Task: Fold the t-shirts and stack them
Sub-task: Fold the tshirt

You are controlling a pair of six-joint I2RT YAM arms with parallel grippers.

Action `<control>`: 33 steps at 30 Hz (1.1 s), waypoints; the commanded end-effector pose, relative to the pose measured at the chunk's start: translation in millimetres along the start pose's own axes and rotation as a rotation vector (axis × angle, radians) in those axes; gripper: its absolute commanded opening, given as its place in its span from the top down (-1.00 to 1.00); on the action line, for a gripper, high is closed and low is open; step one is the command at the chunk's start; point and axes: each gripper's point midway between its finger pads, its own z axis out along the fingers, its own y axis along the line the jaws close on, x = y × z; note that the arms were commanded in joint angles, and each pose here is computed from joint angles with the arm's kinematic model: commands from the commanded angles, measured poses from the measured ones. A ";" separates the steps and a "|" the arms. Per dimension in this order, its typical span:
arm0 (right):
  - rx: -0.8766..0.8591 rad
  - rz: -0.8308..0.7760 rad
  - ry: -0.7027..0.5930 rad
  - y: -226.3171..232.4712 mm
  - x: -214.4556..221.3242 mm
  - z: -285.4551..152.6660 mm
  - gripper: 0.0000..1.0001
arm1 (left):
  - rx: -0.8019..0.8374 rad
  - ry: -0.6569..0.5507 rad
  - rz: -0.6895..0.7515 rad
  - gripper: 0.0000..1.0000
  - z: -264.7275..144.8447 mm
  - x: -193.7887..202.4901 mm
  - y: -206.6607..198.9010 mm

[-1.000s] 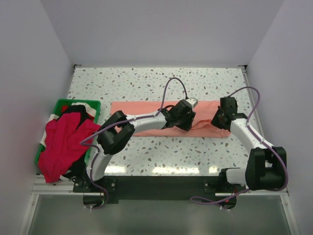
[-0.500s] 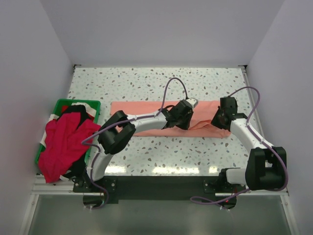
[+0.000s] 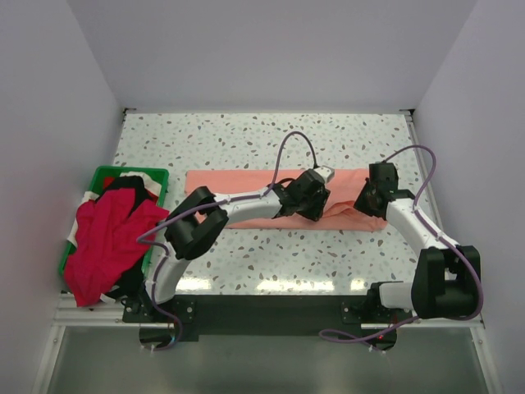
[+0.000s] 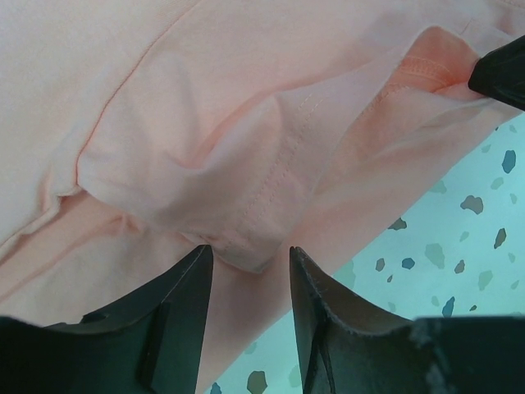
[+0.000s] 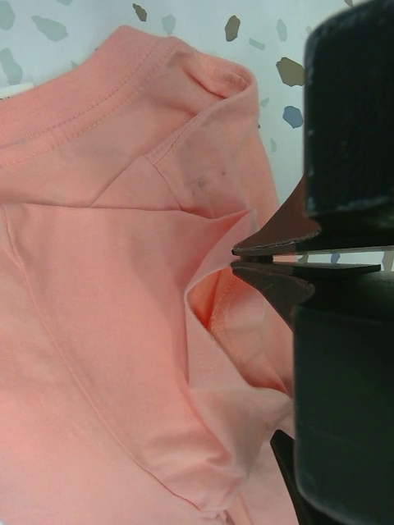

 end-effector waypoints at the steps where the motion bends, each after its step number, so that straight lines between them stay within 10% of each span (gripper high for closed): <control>1: -0.011 -0.010 -0.021 3.7 -5.9 1.3 0.95 | 0.012 -0.069 0.025 0.05 -7.5 -20.9 -11.2; 10: -0.010 -0.015 -0.023 4.2 -8.6 0.9 0.95 | -0.052 -0.057 0.048 0.10 6.6 -17.0 -5.1; 25: -0.005 -0.014 -0.031 3.1 -9.6 -1.7 0.95 | -0.132 -0.120 0.059 0.98 -15.0 -35.9 5.5; 33: -0.003 -0.014 -0.040 0.3 -9.2 -9.0 0.95 | -0.140 -0.162 0.053 1.00 -35.5 -50.3 5.6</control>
